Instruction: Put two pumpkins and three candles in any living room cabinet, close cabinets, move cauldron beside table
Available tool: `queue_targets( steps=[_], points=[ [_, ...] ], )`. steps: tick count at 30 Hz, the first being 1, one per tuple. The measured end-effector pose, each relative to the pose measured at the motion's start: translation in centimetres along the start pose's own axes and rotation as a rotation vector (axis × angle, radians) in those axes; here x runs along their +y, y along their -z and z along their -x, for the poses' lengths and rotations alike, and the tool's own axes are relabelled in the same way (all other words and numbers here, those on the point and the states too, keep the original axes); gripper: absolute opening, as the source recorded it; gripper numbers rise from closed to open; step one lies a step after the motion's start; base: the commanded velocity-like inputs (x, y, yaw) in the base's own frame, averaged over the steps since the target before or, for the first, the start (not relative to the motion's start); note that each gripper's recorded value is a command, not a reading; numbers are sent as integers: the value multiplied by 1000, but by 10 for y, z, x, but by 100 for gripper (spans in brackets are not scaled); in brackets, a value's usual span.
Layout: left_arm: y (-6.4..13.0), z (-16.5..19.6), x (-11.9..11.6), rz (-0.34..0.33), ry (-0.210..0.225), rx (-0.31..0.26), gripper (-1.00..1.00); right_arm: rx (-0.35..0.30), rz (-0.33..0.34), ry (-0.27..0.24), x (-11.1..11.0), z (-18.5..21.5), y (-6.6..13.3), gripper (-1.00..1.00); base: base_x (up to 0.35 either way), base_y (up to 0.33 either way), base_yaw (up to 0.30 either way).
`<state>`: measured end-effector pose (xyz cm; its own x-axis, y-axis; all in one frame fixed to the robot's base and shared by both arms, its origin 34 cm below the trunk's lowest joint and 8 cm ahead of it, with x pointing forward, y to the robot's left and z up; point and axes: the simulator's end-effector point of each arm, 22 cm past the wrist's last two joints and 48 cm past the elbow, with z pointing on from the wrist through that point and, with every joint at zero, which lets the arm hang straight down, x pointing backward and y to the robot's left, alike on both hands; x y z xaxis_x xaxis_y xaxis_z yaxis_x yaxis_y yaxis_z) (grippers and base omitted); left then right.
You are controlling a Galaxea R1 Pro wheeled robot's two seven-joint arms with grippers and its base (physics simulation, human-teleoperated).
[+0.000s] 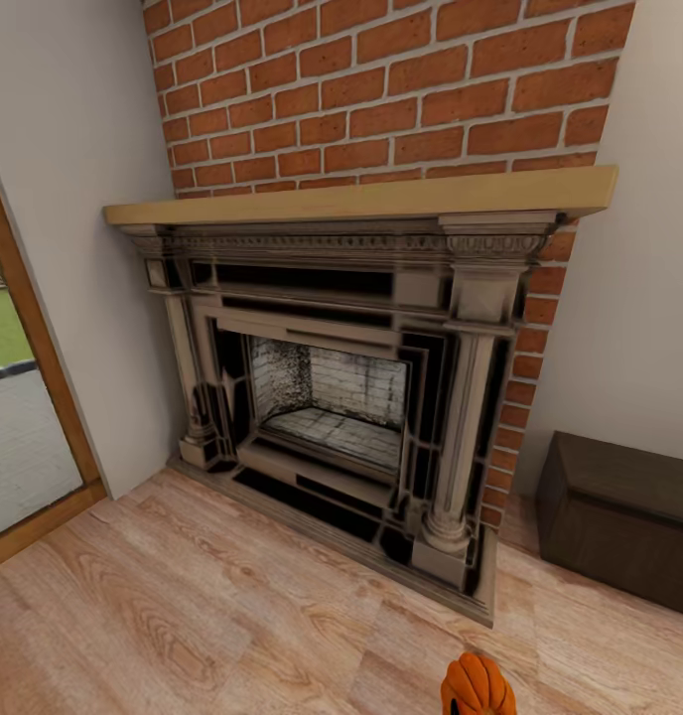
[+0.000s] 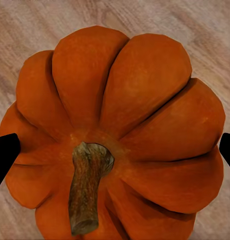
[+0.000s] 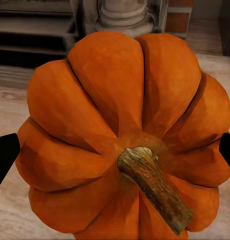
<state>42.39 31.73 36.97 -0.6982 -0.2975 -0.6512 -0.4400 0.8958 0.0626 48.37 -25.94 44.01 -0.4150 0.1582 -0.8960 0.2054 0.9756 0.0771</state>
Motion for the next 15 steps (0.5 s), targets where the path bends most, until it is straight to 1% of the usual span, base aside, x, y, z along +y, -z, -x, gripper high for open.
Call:
queue_targets(
  steps=[1, 2, 4, 6, 9, 15],
  points=[
    [1, 2, -8, -17, -3, -10, -100, 9, -5, -7, 2, -2, 0, -100, 0, 0, 0],
    [2, 5, -16, -34, -11, -19, -100, 7, 8, -6, 8, -3, 1, -100, 0, 0, 0],
    [4, 1, -21, -35, 4, -13, -100, 7, 30, 0, 19, -3, 3, -100, 0, 0, 0],
    [4, 1, -20, -33, 9, -12, -100, 4, 19, -10, 17, -3, 3, -100, 0, 0, 0],
    [10, 4, -24, -39, 9, -11, -100, 7, 25, 2, 16, 2, 5, -100, 0, 0, 0],
    [18, 13, -25, -40, 11, -10, -100, 9, 21, 4, 14, 13, 8, -100, 0, 0, 0]
  ],
)
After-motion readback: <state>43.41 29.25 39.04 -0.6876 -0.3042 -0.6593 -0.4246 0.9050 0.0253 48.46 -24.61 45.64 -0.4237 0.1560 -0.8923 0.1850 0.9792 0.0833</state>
